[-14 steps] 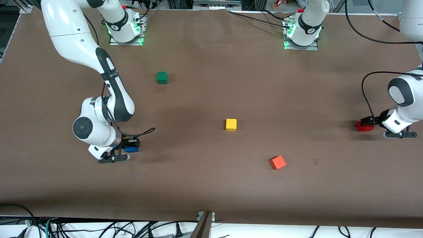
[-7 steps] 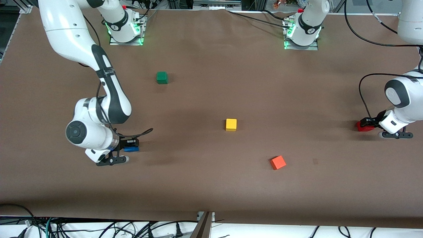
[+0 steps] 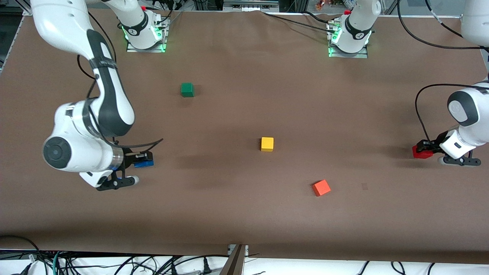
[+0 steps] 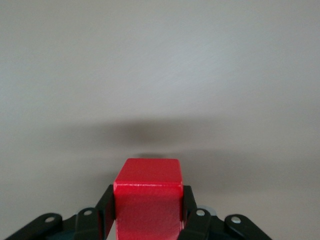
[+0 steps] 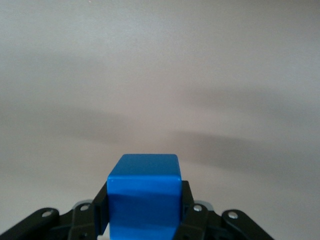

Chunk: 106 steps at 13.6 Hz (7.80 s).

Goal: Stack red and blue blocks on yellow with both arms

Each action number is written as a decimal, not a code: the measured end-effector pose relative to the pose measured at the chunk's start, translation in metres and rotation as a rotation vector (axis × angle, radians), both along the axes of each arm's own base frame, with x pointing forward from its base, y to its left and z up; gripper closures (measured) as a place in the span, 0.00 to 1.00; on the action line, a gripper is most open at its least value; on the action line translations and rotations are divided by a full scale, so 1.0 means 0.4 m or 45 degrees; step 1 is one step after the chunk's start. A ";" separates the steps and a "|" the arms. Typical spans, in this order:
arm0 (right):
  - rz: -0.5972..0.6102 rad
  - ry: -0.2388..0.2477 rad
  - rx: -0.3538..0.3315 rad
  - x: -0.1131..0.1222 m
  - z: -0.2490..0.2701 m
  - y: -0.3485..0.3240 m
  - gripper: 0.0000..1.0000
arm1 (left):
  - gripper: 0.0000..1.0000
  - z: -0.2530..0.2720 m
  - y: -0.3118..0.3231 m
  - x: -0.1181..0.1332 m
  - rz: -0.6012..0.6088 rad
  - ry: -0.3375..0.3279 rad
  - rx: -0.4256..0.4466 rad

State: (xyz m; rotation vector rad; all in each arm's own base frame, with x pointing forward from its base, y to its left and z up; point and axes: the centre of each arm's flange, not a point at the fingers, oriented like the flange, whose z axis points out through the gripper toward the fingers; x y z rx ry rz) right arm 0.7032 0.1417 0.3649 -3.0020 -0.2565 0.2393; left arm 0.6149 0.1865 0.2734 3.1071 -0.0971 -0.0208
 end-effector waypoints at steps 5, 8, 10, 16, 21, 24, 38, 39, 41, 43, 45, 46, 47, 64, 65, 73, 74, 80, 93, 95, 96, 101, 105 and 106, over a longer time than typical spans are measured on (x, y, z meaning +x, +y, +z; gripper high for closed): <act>0.007 0.015 0.007 -0.045 0.156 -0.019 0.44 | 0.44 0.254 -0.445 0.109 0.040 0.062 -0.145; 0.015 0.023 0.004 -0.049 0.146 0.001 0.44 | 0.44 0.291 -0.765 0.091 0.041 0.095 -0.155; 0.000 0.019 0.000 -0.050 0.145 0.020 0.44 | 0.44 0.257 -0.989 0.038 0.021 0.141 -0.136; -0.041 -0.010 -0.006 -0.054 0.161 0.077 0.44 | 0.44 0.069 -1.371 -0.077 -0.099 0.151 -0.040; -0.043 -0.012 -0.006 -0.054 0.162 0.077 0.44 | 0.44 -0.027 -1.462 -0.104 -0.049 0.142 -0.039; -0.044 -0.012 -0.006 -0.054 0.162 0.077 0.44 | 0.44 -0.030 -1.481 -0.102 0.009 0.128 -0.049; -0.044 -0.013 -0.006 -0.054 0.162 0.078 0.44 | 0.44 -0.050 -1.508 -0.103 -0.015 0.080 0.011; -0.043 -0.013 -0.006 -0.054 0.162 0.079 0.44 | 0.44 -0.050 -1.508 -0.102 -0.011 0.080 0.011; -0.046 -0.012 -0.007 -0.054 0.162 0.080 0.44 | 0.38 -0.047 -1.507 -0.097 -0.005 0.075 0.009; -0.067 -0.010 -0.010 -0.056 0.163 0.086 0.44 | 0.20 -0.009 -1.501 -0.067 0.015 0.044 -0.005; -0.099 -0.013 -0.015 -0.060 0.169 0.109 0.44 | 0.01 0.078 -1.473 -0.013 0.054 0.033 0.006; -0.117 -0.017 -0.017 -0.062 0.176 0.125 0.44 | 0.00 0.134 -1.448 0.017 0.081 0.030 0.012; -0.136 -0.023 -0.018 -0.065 0.185 0.144 0.44 | 0.00 0.193 -1.415 0.046 0.112 0.024 0.017; -0.491 -0.302 0.150 -0.281 0.000 0.964 0.44 | 0.00 0.695 -0.575 0.101 0.182 0.170 0.110; -0.494 -0.313 0.142 -0.297 -0.029 0.995 0.44 | 0.00 0.706 -0.558 0.088 0.187 0.178 0.117; -0.464 -0.361 0.100 -0.384 -0.102 1.105 0.44 | 0.00 0.704 -0.510 -0.048 0.179 0.140 0.132; -0.460 -0.358 0.098 -0.392 -0.108 1.112 0.44 | 0.00 0.699 -0.511 -0.064 0.180 0.137 0.131; -0.455 -0.364 0.096 -0.396 -0.132 1.119 0.44 | 0.00 0.670 -0.490 -0.082 0.203 0.150 0.114; -0.454 -0.379 0.033 -0.379 -0.123 1.097 0.00 | 0.00 0.671 -0.487 -0.080 0.205 0.144 0.112; -0.507 -0.360 -0.011 -0.325 -0.055 1.028 0.00 | 0.00 0.671 -0.484 -0.080 0.208 0.144 0.112; -0.544 -0.335 -0.045 -0.290 0.003 0.969 0.00 | 0.00 0.671 -0.484 -0.080 0.209 0.144 0.112; -0.585 -0.219 -0.106 -0.147 0.243 0.583 0.00 | 0.00 0.670 -0.483 -0.080 0.209 0.145 0.111; -0.507 -0.159 -0.108 -0.184 0.322 0.319 0.00 | 0.00 0.670 -0.483 -0.080 0.209 0.145 0.111; -0.480 -0.155 -0.104 -0.214 0.351 0.250 0.00 | 0.00 0.670 -0.484 -0.080 0.209 0.145 0.109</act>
